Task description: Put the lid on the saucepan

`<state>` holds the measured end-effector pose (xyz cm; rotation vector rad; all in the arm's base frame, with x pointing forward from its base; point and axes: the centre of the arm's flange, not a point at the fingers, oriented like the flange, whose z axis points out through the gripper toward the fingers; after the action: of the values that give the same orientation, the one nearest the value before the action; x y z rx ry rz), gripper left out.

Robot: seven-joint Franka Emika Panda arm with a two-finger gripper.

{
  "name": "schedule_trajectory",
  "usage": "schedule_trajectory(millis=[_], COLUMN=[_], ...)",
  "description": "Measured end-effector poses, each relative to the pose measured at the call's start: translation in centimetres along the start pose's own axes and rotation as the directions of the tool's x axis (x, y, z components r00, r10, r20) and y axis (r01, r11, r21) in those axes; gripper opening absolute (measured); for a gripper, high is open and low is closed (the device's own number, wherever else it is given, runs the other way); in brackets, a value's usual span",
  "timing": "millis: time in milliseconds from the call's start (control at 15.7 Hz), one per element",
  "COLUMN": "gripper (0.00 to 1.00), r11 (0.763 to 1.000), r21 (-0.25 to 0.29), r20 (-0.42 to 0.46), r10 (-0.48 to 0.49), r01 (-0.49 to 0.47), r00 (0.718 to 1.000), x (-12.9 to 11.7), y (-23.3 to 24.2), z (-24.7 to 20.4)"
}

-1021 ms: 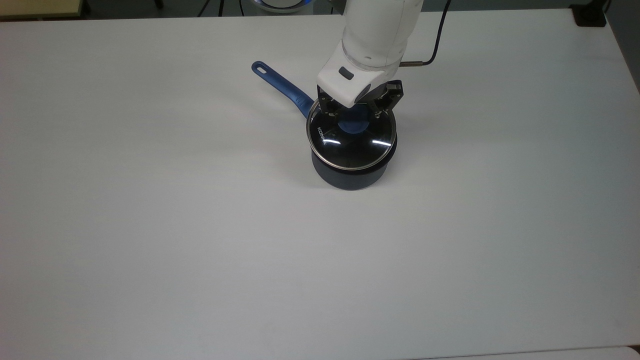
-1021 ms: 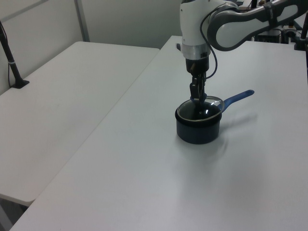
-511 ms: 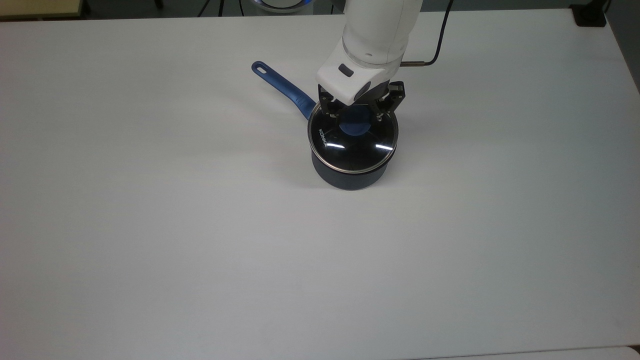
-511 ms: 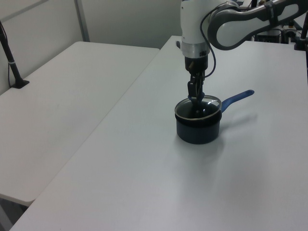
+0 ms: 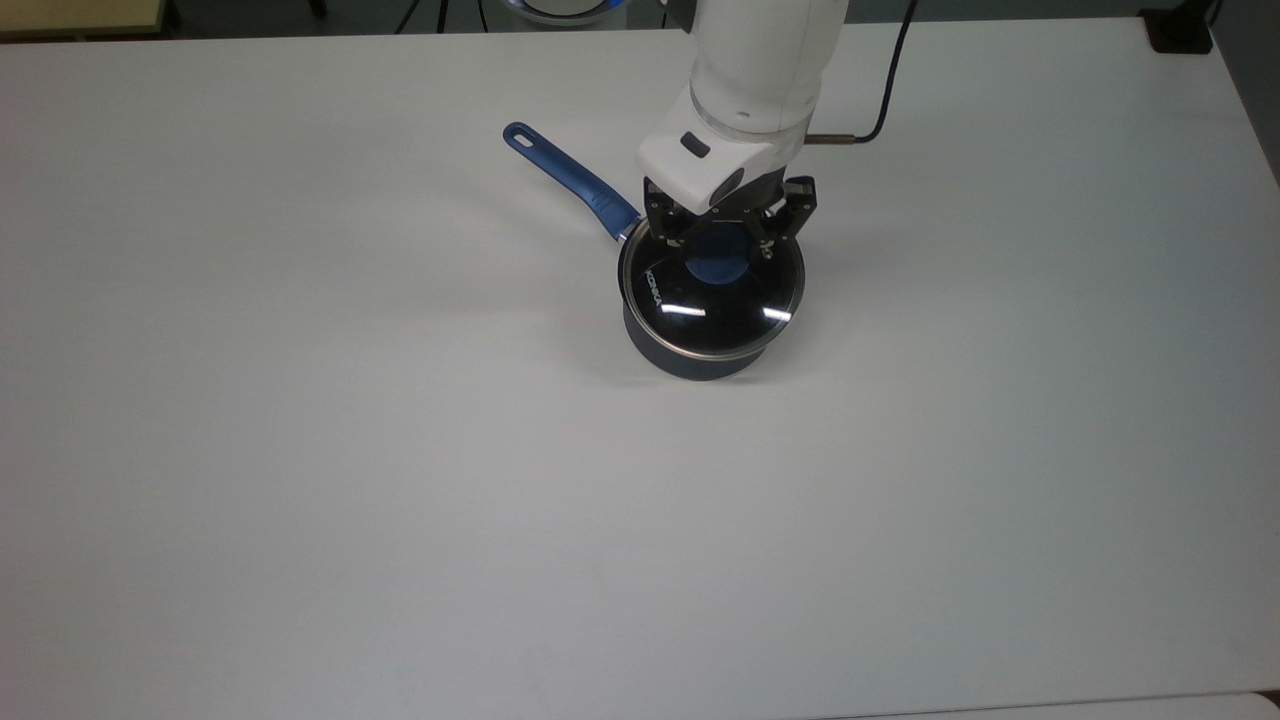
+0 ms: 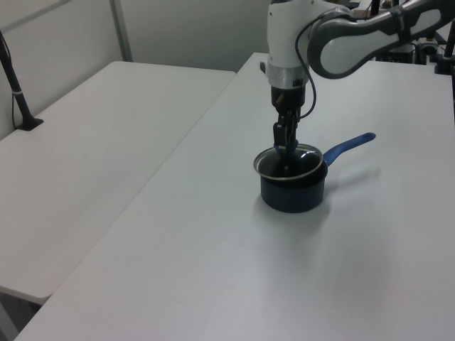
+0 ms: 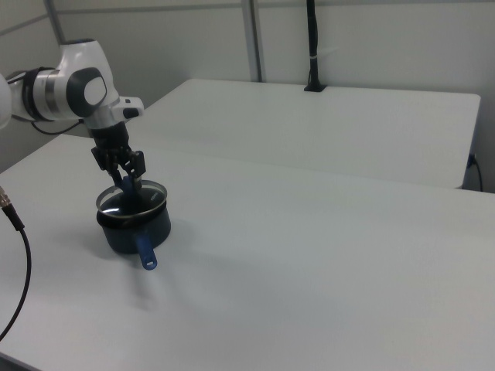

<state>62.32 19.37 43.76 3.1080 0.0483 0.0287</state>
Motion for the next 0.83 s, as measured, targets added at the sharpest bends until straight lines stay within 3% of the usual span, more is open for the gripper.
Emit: schedule_trajectory(millis=[830], gripper=[0.61], r11=[1.0], r21=[-0.006], r20=[0.008], r10=[0.005], r01=[-0.005], r00=[1.0], x=[-0.54], y=[-0.36], z=[1.36])
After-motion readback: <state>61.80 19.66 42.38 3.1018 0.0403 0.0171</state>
